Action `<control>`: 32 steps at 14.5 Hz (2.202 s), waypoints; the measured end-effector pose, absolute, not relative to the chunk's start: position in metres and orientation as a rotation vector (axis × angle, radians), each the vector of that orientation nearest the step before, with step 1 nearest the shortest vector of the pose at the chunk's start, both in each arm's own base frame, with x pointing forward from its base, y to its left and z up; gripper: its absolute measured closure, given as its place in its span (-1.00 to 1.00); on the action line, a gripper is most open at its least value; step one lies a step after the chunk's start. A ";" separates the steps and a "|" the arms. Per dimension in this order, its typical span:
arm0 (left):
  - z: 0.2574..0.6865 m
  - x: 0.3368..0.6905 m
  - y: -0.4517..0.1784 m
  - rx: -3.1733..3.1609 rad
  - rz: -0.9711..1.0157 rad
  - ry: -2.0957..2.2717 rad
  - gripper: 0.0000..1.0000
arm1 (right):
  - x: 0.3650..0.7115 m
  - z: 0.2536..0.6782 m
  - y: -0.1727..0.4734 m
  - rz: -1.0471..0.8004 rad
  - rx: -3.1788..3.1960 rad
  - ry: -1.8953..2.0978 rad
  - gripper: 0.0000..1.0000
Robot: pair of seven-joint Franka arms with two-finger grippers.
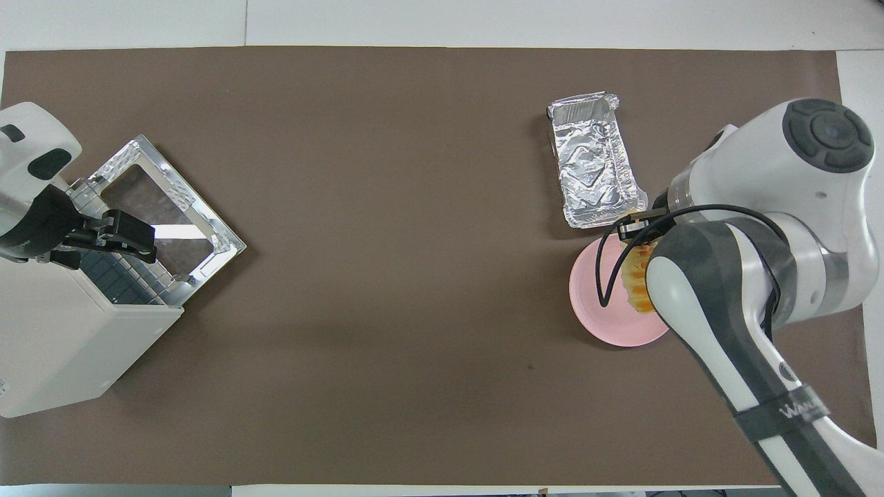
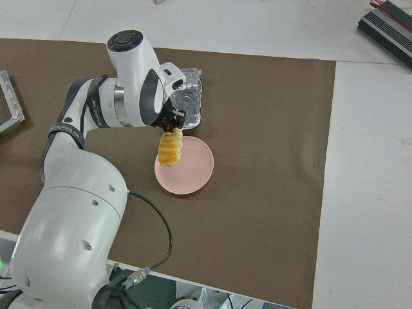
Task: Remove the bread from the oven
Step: 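Set the empty tray down and withdraw the right gripper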
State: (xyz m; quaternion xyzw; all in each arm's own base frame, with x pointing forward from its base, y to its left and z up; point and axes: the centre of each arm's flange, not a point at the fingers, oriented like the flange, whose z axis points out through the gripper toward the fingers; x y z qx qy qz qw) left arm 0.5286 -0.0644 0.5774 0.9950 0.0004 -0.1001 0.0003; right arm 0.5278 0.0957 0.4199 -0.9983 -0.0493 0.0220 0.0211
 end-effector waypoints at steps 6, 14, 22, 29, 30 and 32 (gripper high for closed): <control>0.577 0.529 -0.064 3.125 -0.314 0.003 -1.00 | 0.473 0.341 0.089 -0.107 -3.092 -0.150 0.79; 0.577 0.529 -0.064 3.125 -0.314 0.003 -1.00 | 0.467 0.329 0.089 -0.130 -3.091 -0.152 0.67; 0.578 0.529 -0.064 3.125 -0.314 0.003 -1.00 | 0.484 0.364 0.095 -0.027 -3.095 -0.165 -0.89; 0.578 0.529 -0.064 3.125 -0.314 0.003 -1.00 | 0.525 0.474 0.065 0.005 -3.085 -0.232 -1.00; 0.578 0.529 -0.064 3.125 -0.314 0.003 -1.00 | 0.530 0.491 0.053 -0.015 -3.081 -0.264 -1.00; 0.578 0.529 -0.064 3.125 -0.314 0.003 -1.00 | 0.534 0.523 0.028 -0.012 -3.076 -0.317 -1.00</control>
